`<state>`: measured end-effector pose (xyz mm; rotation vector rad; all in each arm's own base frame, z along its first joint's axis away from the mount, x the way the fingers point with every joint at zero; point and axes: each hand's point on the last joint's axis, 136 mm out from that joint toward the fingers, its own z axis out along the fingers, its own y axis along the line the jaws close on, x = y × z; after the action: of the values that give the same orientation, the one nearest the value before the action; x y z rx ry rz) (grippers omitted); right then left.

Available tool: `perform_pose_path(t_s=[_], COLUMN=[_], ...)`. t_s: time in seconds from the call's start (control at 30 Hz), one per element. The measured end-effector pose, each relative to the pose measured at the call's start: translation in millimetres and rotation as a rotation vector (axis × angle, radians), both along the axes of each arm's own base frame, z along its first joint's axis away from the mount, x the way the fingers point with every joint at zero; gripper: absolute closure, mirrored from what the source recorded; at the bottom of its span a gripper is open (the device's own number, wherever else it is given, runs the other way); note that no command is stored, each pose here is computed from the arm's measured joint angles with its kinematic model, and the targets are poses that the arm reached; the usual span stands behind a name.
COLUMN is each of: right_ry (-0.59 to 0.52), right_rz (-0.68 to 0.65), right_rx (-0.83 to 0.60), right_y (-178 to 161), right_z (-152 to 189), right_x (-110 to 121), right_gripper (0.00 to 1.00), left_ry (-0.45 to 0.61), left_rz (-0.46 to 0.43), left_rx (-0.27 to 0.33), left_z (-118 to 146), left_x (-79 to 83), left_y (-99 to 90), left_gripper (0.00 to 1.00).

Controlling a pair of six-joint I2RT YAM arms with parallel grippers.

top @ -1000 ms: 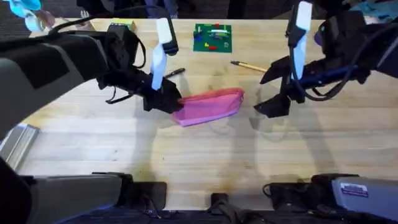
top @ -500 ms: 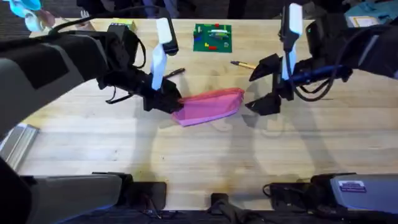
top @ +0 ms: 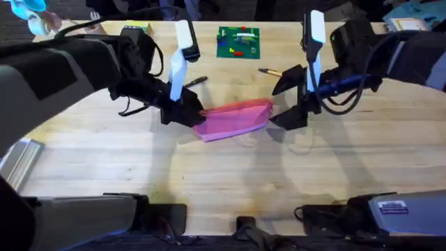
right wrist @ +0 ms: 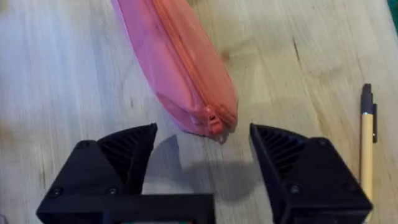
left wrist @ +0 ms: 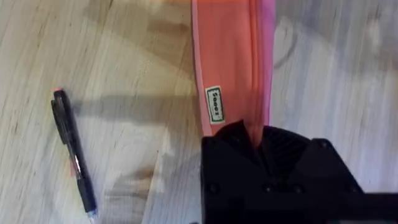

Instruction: Unzip the bag, pick up the pens from the table one at a time and place them inside, then zip the bag closed.

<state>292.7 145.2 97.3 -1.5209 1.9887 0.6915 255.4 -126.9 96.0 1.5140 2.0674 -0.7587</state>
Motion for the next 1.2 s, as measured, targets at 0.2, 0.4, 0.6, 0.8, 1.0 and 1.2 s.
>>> perform_pose_path(t_s=[0.2, 0.4, 0.6, 0.8, 1.0, 1.2], right_ry=[-0.007, -0.013, -0.025, -0.012, -0.006, -0.022], right_rz=[0.002, 0.006, 0.009, 0.009, 0.009, 0.008], right_rx=[0.0, 0.0, 0.0, -0.001, -0.002, -0.001], right_y=[0.1, 0.4, 0.8, 0.8, 0.6, 0.3], right_z=[0.2, 0.4, -1.6, -6.0, -6.2, 1.8], right_x=[0.9, 1.5, 5.2, 5.6, 4.4, 2.3], right_gripper=[0.275, 0.432, 0.667, 0.965, 0.972, 0.971], left_ry=[-0.003, -0.003, -0.003, -0.004, -0.003, -0.003], left_rz=[0.0, 0.0, 0.0, 0.0, 0.0, 0.0], left_rx=[0.0, 0.0, 0.0, 0.0, 0.0, 0.001], left_z=[0.1, 0.0, 0.0, 0.0, 0.0, 0.0], left_x=[0.7, 0.7, 0.7, 0.7, 0.7, 0.7], left_y=[0.0, 0.0, 0.0, 0.0, 0.0, 0.1], left_gripper=[0.958, 0.958, 0.959, 0.959, 0.959, 0.959])
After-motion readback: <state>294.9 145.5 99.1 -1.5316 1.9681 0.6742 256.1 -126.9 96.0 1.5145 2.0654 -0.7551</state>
